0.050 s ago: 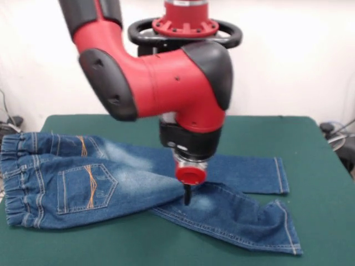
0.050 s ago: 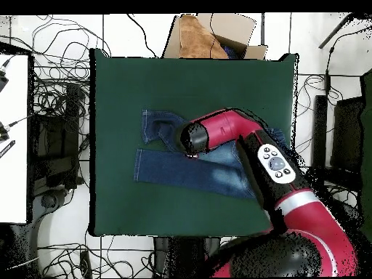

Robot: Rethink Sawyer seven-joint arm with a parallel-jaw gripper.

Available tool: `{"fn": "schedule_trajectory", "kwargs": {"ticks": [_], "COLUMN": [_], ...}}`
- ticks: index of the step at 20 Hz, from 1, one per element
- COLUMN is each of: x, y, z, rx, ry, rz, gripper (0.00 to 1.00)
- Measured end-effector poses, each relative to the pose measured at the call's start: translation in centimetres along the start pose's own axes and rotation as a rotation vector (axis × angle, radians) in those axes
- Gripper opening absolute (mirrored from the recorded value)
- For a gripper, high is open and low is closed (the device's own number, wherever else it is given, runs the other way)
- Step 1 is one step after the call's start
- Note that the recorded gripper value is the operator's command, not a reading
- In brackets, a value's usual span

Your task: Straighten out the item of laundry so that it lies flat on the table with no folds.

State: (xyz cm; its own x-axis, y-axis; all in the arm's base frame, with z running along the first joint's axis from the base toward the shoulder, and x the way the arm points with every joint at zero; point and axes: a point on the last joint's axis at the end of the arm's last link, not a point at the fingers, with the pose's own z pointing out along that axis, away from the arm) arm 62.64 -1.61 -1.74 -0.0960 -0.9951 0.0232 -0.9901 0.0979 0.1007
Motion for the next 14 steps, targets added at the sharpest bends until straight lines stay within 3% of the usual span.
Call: {"fn": "schedule_trajectory", "kwargs": {"ticks": [7, 10, 14], "x": [1.9, 1.5, 1.0], "y": [-1.7, -2.7, -3.1], "z": [-2.3, -3.9, -4.6], "rx": [0.094, 0.138, 0.144], "ry": [-0.030, -0.044, -0.058], "rz": [0.028, 0.027, 0.032], "gripper": [1.00, 1.00, 1.00]}}
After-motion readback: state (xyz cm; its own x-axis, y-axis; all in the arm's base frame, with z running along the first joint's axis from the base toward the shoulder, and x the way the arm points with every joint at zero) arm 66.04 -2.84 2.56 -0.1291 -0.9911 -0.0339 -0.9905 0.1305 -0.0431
